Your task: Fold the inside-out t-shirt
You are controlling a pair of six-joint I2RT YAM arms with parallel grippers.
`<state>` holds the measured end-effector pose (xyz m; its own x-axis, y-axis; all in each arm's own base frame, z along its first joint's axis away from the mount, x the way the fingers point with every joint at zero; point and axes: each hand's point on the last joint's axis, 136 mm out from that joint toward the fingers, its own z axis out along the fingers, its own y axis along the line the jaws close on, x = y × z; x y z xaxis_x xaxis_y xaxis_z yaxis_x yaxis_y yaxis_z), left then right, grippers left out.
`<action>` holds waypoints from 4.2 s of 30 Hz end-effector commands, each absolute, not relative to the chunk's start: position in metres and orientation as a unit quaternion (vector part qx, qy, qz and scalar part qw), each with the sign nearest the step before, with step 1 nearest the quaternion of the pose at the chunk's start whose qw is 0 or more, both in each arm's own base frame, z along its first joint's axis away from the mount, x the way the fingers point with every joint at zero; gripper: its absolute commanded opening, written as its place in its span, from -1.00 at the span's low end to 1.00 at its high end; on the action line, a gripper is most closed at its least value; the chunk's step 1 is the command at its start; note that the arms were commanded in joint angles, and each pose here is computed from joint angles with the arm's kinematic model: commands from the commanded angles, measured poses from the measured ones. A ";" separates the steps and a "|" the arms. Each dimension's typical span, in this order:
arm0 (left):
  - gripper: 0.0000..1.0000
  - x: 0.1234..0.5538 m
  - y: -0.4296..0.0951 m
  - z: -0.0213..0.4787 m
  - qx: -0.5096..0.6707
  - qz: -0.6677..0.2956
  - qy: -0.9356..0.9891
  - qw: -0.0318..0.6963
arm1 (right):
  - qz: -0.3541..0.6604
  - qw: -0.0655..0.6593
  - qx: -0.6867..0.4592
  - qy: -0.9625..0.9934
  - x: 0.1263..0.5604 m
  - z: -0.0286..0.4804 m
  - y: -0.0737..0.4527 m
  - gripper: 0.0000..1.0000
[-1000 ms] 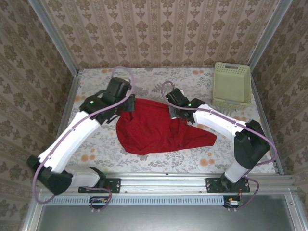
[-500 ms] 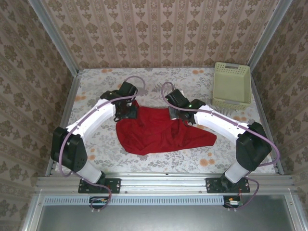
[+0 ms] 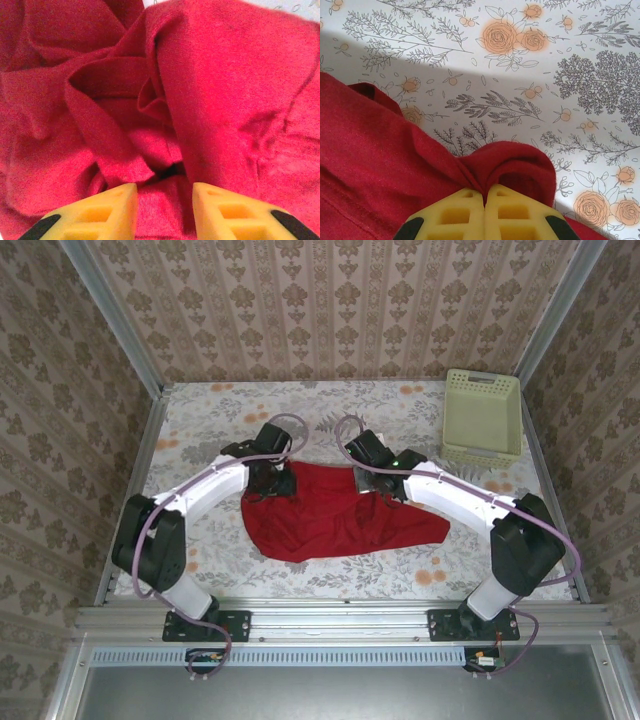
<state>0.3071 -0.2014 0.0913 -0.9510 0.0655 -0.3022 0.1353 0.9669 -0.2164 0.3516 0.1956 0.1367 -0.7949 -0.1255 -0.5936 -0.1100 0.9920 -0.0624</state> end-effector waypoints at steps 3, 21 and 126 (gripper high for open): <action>-0.39 0.330 -0.202 0.083 0.028 -0.128 0.978 0.163 | -0.015 0.325 -0.043 0.945 0.348 0.144 0.185 -1.00; -0.17 0.349 -0.255 0.086 0.078 -0.160 0.969 0.173 | -0.017 0.320 -0.044 0.946 0.346 0.140 0.184 -1.00; -1.00 0.308 -0.130 0.237 0.052 -0.122 0.949 0.286 | 0.031 0.425 -0.031 0.904 0.328 0.281 0.142 -1.00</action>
